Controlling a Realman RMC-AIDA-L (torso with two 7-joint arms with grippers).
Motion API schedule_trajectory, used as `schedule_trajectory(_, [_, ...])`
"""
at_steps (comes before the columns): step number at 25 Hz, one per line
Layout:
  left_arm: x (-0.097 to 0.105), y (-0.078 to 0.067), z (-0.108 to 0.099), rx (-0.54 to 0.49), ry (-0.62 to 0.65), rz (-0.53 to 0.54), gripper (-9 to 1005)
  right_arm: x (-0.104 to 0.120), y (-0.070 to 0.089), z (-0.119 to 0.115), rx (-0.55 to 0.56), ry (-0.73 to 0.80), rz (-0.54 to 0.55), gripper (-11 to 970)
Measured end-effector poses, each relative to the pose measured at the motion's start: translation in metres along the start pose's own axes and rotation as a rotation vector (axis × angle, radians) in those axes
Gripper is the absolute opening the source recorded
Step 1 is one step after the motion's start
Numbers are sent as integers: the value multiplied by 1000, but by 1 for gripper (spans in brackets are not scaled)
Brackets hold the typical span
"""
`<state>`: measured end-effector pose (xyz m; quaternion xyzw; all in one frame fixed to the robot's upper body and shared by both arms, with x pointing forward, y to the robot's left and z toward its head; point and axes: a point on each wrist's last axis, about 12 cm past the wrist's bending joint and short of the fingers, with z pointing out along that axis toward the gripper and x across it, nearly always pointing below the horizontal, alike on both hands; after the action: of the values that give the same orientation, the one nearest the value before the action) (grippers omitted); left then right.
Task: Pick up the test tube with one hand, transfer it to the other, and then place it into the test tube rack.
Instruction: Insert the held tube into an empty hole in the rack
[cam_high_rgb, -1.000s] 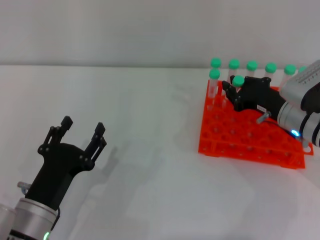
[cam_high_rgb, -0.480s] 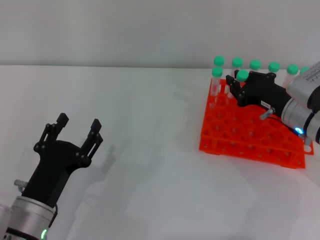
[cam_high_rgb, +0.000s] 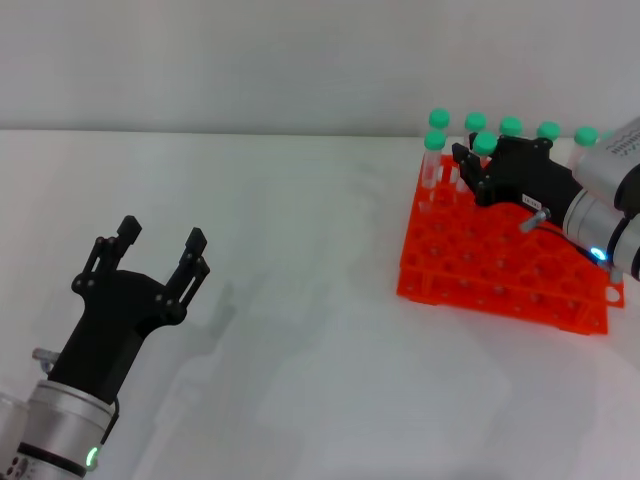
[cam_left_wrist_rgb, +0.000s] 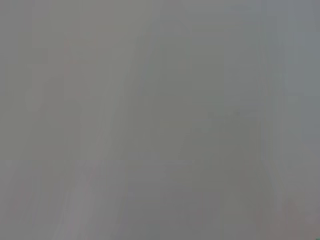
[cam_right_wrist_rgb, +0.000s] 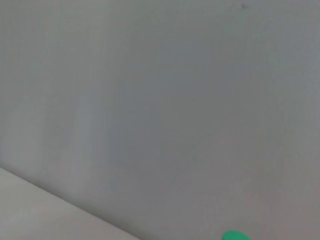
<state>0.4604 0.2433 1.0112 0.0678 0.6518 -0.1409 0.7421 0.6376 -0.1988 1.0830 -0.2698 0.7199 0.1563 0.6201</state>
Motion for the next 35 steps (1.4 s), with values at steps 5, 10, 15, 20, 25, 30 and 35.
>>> schedule_trajectory(5, [-1, 1, 0, -10, -5, -2, 789, -2, 0, 1, -3, 2, -9, 204])
schedule_trajectory(10, [-1, 2, 1, -15, -5, -3, 789, -2, -2, 6, 17, 38, -19, 205])
schedule_trajectory(15, [-1, 2, 1, -14, -4, -3, 789, -2, -2, 7, 23, 47, -20, 366])
schedule_trajectory(20, [0, 2, 1, -14, -3, -3, 789, -4, -2, 1, 24, 13, -10, 560])
schedule_trajectory(25, [0, 2, 1, -14, -2, -3, 789, -3, -5, -9, 43, -14, 8, 606])
schedule_trajectory(30, [0, 4, 0, -21, 2, 3, 789, -1, -10, -20, 57, -57, 34, 613])
schedule_trajectory(35, [1, 7, -1, -24, 12, 17, 789, 0, -16, -35, 78, -126, 69, 617])
